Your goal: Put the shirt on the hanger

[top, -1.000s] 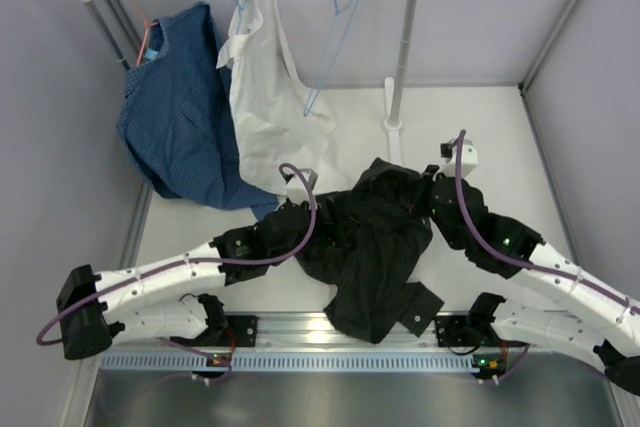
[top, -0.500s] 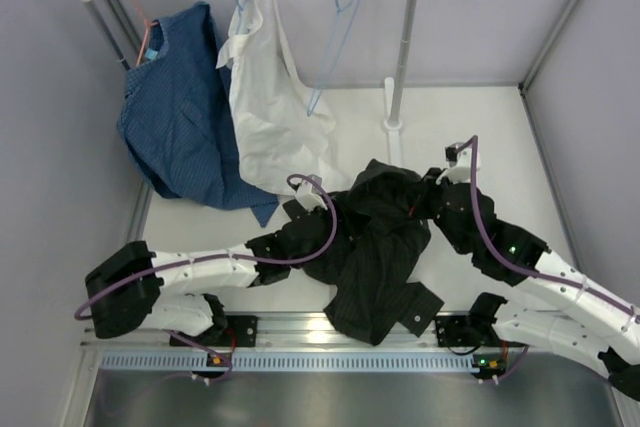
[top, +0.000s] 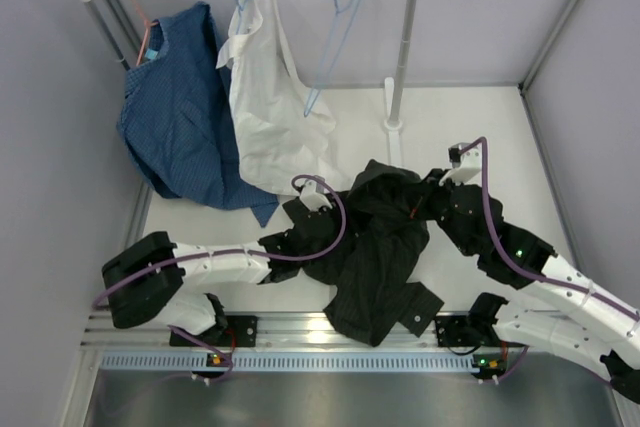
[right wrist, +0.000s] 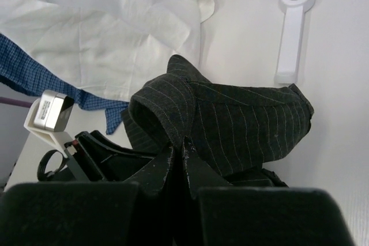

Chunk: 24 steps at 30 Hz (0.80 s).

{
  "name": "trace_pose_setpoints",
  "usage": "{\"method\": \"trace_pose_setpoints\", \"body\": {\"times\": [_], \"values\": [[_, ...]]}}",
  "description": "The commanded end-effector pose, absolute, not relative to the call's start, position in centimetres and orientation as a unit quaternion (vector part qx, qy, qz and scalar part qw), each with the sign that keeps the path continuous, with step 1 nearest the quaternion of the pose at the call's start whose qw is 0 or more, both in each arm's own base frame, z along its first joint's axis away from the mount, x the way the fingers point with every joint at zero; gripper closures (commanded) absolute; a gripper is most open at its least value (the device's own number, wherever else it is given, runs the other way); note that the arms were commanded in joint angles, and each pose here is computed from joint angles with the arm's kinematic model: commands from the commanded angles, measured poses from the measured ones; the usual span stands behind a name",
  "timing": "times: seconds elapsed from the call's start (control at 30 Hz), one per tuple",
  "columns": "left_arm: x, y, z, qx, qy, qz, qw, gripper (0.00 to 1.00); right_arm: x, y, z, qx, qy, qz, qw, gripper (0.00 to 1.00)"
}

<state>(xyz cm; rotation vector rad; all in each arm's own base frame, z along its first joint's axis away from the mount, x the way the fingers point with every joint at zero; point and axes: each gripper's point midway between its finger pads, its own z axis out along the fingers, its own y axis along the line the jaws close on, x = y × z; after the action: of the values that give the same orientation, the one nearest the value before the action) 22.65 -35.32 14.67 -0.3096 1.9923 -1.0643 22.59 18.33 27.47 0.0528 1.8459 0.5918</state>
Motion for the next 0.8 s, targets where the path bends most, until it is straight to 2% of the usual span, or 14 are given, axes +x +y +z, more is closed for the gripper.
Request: {"method": "trace_pose_setpoints", "body": {"times": [0.0,0.17,0.3,0.43,0.47,0.5,0.77], "values": [[23.8,-36.8,18.1,-0.127,0.753,-0.464,0.449,0.52,22.3,19.7,30.7,0.027,0.750,0.313,0.582,1.00],[24.7,-36.6,17.5,-0.132,0.754,-0.445,0.464,0.59,21.9,19.3,31.5,0.030,0.741,0.325,0.587,1.00],[24.8,-36.0,17.3,-0.137,0.746,-0.447,0.474,0.60,21.4,19.2,32.1,0.030,0.734,0.339,0.588,1.00],[24.7,-35.9,18.5,-0.119,0.731,-0.458,0.491,0.83,21.2,19.1,32.2,0.027,0.733,0.342,0.587,1.00],[24.7,-35.9,19.2,-0.114,0.725,-0.463,0.497,0.96,21.3,19.1,32.0,0.027,0.734,0.340,0.587,1.00],[24.7,-35.7,19.5,-0.102,0.723,-0.456,0.508,1.00,21.3,19.2,31.8,0.025,0.736,0.338,0.586,1.00],[24.7,-30.6,25.3,-0.073,0.724,-0.376,0.574,1.00,20.8,20.0,31.5,0.006,0.741,0.349,0.574,1.00]]}}
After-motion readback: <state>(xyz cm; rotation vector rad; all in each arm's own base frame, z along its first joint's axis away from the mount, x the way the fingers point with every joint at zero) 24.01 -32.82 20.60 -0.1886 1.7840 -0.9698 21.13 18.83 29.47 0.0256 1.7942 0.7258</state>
